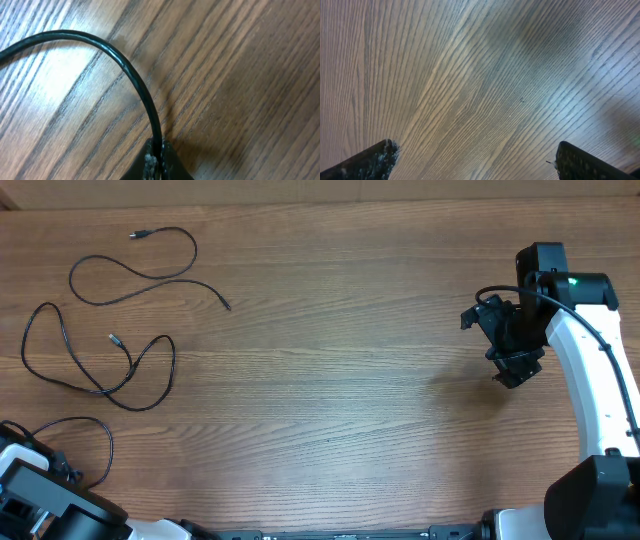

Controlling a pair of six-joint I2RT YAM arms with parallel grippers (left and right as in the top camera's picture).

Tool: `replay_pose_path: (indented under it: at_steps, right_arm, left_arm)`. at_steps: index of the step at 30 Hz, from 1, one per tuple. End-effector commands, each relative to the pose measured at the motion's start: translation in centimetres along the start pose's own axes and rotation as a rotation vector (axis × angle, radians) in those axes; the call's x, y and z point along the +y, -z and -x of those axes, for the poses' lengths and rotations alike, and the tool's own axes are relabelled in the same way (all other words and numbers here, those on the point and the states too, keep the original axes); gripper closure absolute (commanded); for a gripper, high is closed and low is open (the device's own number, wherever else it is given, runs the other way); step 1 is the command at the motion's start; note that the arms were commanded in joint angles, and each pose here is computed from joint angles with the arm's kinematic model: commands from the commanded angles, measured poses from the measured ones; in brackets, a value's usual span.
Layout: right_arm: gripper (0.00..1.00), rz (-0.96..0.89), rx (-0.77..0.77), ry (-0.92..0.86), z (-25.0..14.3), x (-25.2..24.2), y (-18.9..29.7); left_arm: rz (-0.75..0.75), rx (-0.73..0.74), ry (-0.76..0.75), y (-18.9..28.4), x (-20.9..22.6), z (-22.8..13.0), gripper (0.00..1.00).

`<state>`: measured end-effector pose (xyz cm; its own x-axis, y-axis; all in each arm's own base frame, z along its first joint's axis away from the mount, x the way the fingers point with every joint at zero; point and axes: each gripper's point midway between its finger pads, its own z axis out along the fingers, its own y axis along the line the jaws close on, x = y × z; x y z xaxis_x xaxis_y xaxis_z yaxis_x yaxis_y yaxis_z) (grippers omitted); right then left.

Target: Untangle cables

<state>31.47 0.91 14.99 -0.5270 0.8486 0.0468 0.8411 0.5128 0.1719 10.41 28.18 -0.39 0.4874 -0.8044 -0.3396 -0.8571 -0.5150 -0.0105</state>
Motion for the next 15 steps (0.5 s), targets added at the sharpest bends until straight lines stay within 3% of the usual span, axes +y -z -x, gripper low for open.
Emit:
replay_pose_path:
  at_steps: [1,11,15]
  right_arm:
    - [0.0,0.02,-0.017,0.005,0.3,0.3,0.7]
    - [0.0,0.02,-0.017,0.005,0.3,0.3,0.7]
    - [0.0,0.02,-0.017,0.005,0.3,0.3,0.7]
  left_arm:
    - [0.06,0.11,-0.111,-2.2,1.9,-3.0,0.96]
    - [0.005,0.084,-0.311,-2.1,0.4,-3.2,0.96]
    - [-0.055,0.05,-0.51,-1.8,-1.4,-3.4,0.96]
